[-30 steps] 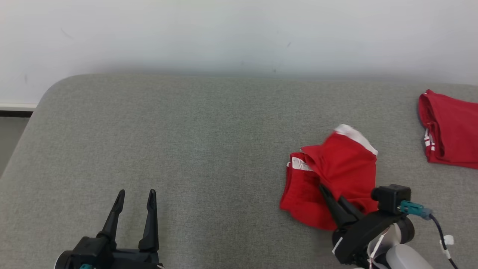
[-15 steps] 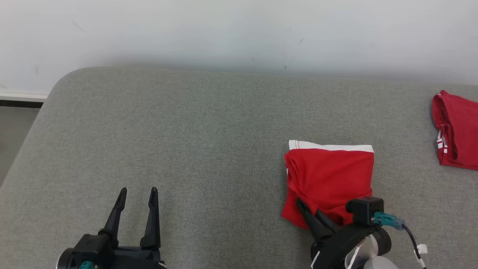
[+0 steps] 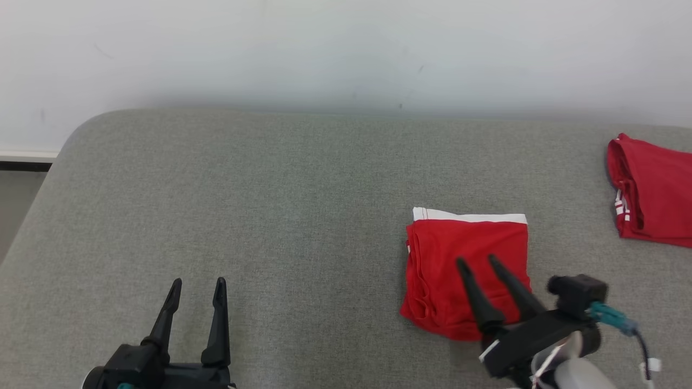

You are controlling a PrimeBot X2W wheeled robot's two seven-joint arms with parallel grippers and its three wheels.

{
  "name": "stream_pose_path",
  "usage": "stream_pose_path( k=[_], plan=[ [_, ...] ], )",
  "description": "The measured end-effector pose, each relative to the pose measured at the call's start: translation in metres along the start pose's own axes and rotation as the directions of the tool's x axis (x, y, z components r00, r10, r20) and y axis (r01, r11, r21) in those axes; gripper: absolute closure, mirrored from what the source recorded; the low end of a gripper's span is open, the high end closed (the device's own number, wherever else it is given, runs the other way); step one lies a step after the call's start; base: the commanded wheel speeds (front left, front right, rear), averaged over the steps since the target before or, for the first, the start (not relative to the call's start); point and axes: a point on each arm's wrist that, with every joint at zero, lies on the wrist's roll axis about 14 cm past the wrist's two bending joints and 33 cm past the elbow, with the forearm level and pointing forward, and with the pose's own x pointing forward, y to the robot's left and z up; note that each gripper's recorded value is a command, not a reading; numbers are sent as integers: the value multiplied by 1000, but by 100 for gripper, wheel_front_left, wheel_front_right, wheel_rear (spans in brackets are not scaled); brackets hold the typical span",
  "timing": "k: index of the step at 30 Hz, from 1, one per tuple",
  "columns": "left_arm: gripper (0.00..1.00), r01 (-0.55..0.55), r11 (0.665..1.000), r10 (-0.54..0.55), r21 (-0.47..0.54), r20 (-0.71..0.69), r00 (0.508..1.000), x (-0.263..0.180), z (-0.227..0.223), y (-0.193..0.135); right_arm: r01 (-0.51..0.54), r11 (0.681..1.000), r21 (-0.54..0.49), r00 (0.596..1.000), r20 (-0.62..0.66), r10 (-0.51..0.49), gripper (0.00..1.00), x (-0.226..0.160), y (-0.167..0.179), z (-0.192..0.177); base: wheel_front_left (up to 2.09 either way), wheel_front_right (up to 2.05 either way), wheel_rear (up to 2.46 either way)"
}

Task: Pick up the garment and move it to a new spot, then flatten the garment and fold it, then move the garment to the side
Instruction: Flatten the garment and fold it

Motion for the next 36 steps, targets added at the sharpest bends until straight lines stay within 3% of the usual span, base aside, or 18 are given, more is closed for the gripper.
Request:
stream_pose_path(
  k=[6, 10, 11, 12, 13, 24, 31, 36],
  plan=[
    [0, 12, 1000, -12, 0, 2, 1000, -2, 1, -4, 115, 992, -52, 984, 140, -107, 0, -14, -43, 40, 0, 0, 0],
    [0, 15, 1000, -15, 2, 7, 1000, -3, 3, -5, 213, 974, -80, 966, 169, -197, 0, -27, -76, 48, 0, 0, 0],
    [0, 16, 1000, -16, 2, 8, 1000, -4, 3, -5, 232, 969, -88, 963, 163, -216, 56, -30, -83, 46, 0, 0, 0],
    [0, 15, 1000, -15, 3, 8, 1000, -4, 3, -5, 249, 964, -91, 959, 160, -232, 83, -32, -89, 44, 0, 0, 0],
    [0, 14, 1000, -14, 3, 9, 1000, -5, 4, -5, 259, 961, -92, 958, 151, -244, 100, -33, -92, 41, 0, 0, 0],
    [0, -10, 1000, 10, 9, 2, 1000, -11, 2, 3, 210, 951, -226, 977, 16, -212, 100, -18, -86, -1, 0, 0, 0],
    [0, -33, 999, 33, 13, -1, 999, -15, 2, 10, 179, 965, -192, 981, -35, -189, 100, -2, -67, -24, 0, 0, 0],
    [0, -47, 999, 47, 16, -2, 999, -17, 2, 14, 106, 980, -165, 988, -91, -122, 100, 9, -34, -49, 0, 0, 0]
  ],
)
